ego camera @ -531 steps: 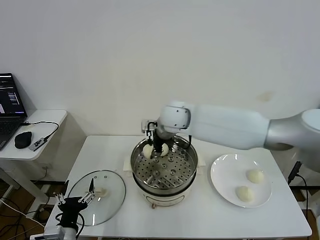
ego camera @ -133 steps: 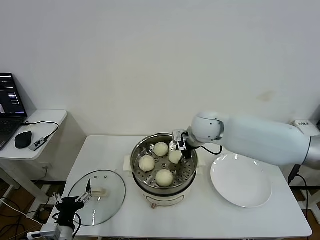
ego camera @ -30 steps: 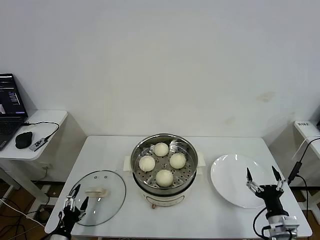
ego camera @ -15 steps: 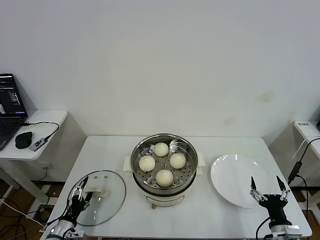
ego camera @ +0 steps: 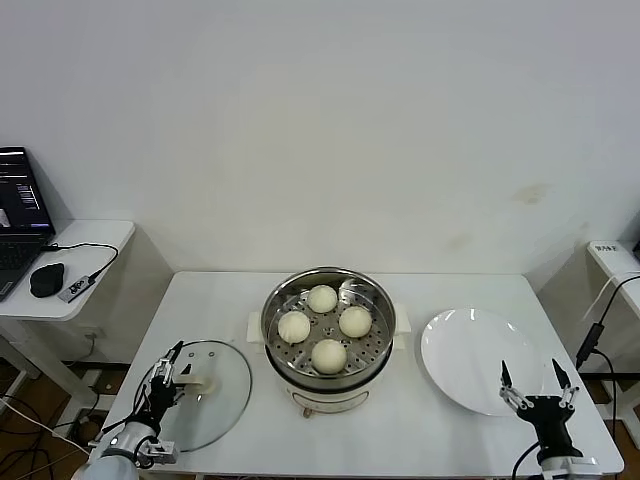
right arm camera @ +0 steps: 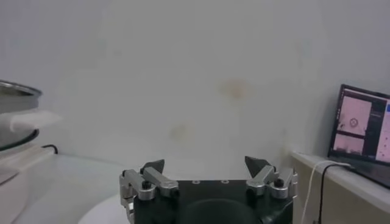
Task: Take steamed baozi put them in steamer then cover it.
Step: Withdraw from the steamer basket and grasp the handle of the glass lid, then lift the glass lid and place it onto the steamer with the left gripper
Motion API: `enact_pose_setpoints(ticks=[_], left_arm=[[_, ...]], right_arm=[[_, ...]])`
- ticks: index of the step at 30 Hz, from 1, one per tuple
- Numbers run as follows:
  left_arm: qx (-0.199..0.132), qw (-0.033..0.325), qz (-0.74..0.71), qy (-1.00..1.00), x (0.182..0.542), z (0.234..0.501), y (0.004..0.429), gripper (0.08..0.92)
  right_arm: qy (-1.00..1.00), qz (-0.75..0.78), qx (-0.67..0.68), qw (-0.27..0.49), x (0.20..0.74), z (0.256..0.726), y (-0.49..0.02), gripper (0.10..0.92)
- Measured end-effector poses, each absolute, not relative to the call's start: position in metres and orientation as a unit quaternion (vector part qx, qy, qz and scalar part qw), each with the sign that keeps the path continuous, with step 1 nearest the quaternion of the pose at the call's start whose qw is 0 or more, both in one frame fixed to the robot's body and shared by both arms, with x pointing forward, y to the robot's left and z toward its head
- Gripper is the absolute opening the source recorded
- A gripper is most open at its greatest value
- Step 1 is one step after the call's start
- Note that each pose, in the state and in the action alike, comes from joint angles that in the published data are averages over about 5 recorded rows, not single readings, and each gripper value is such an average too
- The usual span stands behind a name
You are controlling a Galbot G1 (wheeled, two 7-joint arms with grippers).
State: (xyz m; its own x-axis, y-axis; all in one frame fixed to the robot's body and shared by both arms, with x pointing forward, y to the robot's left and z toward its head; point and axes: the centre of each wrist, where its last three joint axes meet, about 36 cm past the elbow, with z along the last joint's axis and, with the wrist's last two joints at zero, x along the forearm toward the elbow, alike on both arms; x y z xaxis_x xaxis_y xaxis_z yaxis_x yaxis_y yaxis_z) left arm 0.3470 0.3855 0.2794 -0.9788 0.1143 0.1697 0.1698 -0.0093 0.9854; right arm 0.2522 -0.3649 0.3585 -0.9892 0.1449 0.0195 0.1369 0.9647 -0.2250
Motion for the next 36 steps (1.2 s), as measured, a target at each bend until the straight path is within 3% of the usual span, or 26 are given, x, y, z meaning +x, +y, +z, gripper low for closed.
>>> enact_pose_setpoints(ticks=[20, 28, 36], left_arm=[[-0.097, 0.016, -0.684, -0.723, 0.336, 0.267, 0.378, 0.176], [-0.076, 0.000, -0.681, -0.728, 0.330, 0.277, 0.374, 0.155], [-0.046, 0.000, -0.694, -0.719, 0.325, 0.312, 0.380, 0.155]], right_arm=[[-0.991, 0.118, -0.061, 0.016, 0.250, 0.362, -0.362, 0.823], [-0.991, 0.124, -0.054, 0.010, 0.252, 0.366, -0.362, 0.823], [-0.991, 0.129, -0.046, 0.008, 0.255, 0.368, -0.362, 0.823]])
